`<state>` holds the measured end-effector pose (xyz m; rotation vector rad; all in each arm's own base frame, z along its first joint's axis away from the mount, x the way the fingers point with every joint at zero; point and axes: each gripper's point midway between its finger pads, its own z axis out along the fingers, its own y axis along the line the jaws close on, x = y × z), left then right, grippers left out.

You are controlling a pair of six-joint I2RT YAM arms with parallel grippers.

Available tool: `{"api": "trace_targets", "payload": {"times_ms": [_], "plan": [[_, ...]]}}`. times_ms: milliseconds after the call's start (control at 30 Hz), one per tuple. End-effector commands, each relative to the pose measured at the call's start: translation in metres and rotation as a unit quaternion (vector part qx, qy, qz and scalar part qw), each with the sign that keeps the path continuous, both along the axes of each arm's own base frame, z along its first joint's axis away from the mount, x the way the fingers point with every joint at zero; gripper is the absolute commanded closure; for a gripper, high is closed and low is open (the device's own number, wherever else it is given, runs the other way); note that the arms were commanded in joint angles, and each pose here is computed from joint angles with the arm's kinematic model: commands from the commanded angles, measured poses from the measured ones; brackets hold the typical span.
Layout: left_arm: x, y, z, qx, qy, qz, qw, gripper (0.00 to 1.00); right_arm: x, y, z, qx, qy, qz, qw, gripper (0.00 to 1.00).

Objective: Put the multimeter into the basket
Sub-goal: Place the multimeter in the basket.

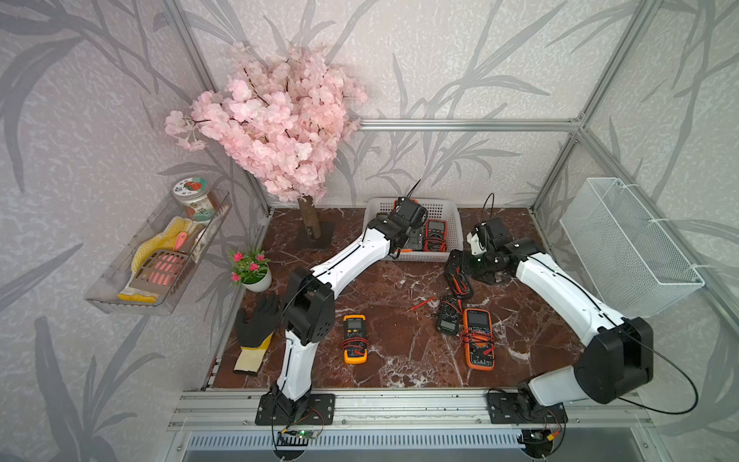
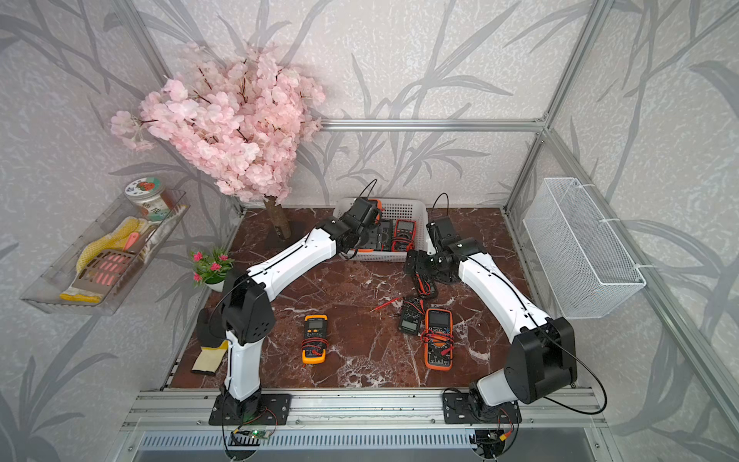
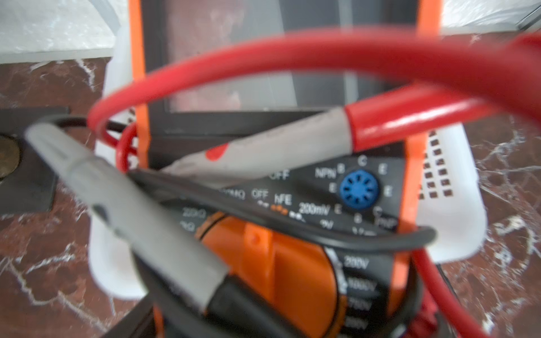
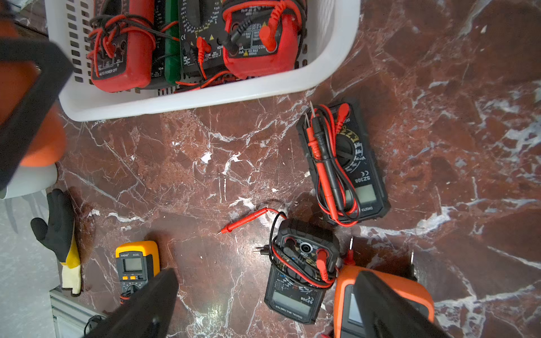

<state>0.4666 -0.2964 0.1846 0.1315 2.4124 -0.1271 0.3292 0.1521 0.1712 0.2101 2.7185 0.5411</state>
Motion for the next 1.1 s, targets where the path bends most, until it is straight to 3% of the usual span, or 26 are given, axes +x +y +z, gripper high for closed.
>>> {"api": "trace_targets", "payload": {"times_ms": [0, 300, 533, 1067], "plan": [[0.024, -0.002, 0.02, 0.014, -0.031, 0.002, 0.999, 1.0, -0.004, -0.008, 0.007, -0.007, -0.008, -0.011, 1.0, 0.01], [0.061, -0.015, -0.014, 0.033, -0.02, 0.018, 0.999, 0.96, -0.03, -0.029, -0.004, -0.047, 0.011, -0.023, 0.999, 0.01], [0.082, -0.014, -0.032, 0.022, -0.028, 0.029, 0.999, 0.86, -0.059, -0.047, -0.013, -0.073, 0.029, -0.037, 0.996, 0.01], [0.091, -0.023, -0.056, -0.003, -0.014, 0.027, 1.0, 0.19, -0.121, -0.07, -0.058, -0.095, 0.102, -0.06, 0.988, 0.01]]}}
